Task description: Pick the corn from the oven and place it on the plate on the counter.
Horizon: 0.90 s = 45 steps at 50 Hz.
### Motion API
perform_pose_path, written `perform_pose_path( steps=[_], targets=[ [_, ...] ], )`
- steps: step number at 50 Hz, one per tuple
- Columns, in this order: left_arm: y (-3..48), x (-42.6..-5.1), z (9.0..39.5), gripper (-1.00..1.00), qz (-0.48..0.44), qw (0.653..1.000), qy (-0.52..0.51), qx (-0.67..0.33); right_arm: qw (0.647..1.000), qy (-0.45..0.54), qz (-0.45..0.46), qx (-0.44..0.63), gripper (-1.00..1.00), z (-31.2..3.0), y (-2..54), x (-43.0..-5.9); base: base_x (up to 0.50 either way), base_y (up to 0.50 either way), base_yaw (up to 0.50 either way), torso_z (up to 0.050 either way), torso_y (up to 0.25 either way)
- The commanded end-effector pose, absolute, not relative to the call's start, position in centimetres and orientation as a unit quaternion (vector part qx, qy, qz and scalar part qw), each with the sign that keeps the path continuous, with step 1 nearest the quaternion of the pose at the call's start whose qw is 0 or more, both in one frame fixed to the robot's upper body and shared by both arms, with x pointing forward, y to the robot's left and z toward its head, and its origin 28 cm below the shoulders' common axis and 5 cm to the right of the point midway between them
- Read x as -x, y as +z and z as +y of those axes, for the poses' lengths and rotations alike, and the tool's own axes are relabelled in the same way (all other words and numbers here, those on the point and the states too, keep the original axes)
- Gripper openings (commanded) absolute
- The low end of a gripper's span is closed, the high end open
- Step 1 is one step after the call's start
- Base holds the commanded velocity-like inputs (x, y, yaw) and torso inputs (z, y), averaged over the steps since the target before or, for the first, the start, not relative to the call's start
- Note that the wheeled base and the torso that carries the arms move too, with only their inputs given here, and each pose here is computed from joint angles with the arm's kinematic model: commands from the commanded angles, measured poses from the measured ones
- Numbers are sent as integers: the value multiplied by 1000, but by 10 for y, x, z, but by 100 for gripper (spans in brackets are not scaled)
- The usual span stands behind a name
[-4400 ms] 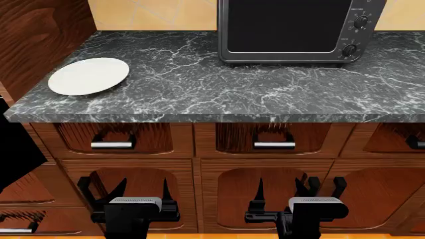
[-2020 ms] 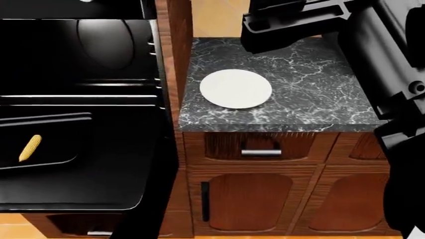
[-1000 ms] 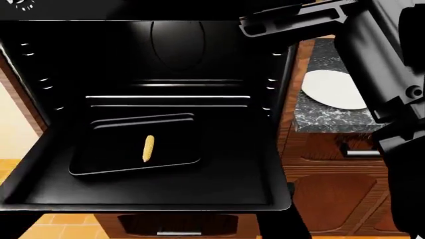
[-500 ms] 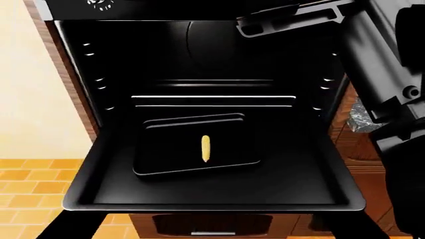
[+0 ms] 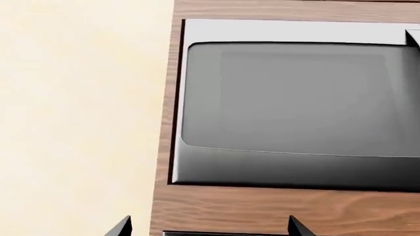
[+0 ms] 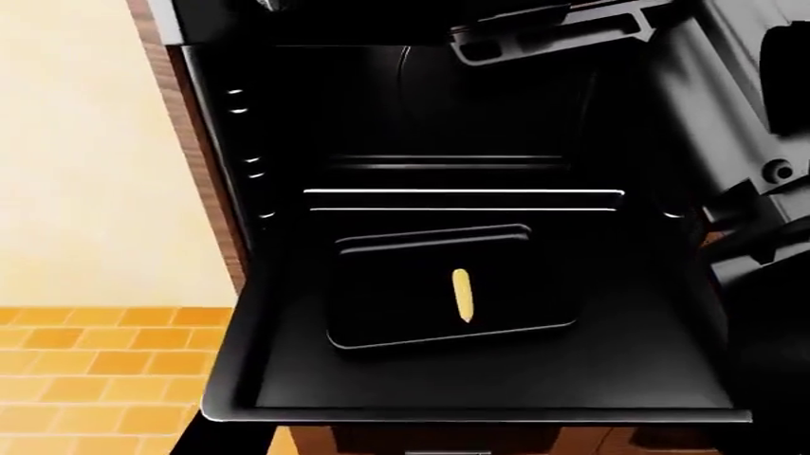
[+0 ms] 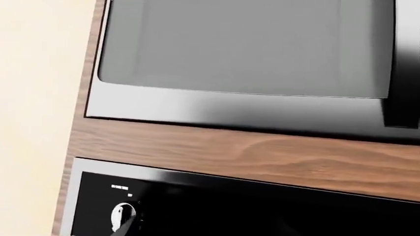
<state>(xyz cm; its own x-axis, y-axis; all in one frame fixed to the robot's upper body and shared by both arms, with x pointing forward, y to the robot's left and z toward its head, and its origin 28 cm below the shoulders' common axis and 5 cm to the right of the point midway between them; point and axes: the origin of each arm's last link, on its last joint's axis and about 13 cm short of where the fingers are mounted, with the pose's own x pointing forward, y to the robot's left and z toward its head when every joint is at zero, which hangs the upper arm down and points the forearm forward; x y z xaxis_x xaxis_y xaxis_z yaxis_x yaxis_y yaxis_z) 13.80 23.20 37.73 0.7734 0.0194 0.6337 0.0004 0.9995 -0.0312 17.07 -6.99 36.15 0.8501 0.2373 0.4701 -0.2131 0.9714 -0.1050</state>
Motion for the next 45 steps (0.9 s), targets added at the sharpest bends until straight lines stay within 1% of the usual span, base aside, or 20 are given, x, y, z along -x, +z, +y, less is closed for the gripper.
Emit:
perform_pose_path(
  steps=[1,8,16,17,18,45],
  targets=[
    [375,-140,231,100,-333,943,1,16,964,114,-241,18,100,-70,361,-174,462,-280,0,0,0],
    [373,-139,232,100,-333,943,3,18,962,114,-247,29,100,-69,360,-174,467,-267,0,0,0],
    [374,-138,232,100,-342,939,-1,21,960,123,-251,27,100,-68,360,-172,0,0,0,0,0],
    [374,-138,231,100,-348,937,-1,1,960,125,-250,28,100,-67,359,-172,0,0,0,0,0],
    [373,-138,230,100,-348,937,-1,1,960,126,-250,27,100,-67,359,-171,0,0,0,0,0],
    [370,-137,229,100,-345,939,1,3,961,127,-244,20,100,-67,352,-174,0,0,0,3,-250]
  ],
)
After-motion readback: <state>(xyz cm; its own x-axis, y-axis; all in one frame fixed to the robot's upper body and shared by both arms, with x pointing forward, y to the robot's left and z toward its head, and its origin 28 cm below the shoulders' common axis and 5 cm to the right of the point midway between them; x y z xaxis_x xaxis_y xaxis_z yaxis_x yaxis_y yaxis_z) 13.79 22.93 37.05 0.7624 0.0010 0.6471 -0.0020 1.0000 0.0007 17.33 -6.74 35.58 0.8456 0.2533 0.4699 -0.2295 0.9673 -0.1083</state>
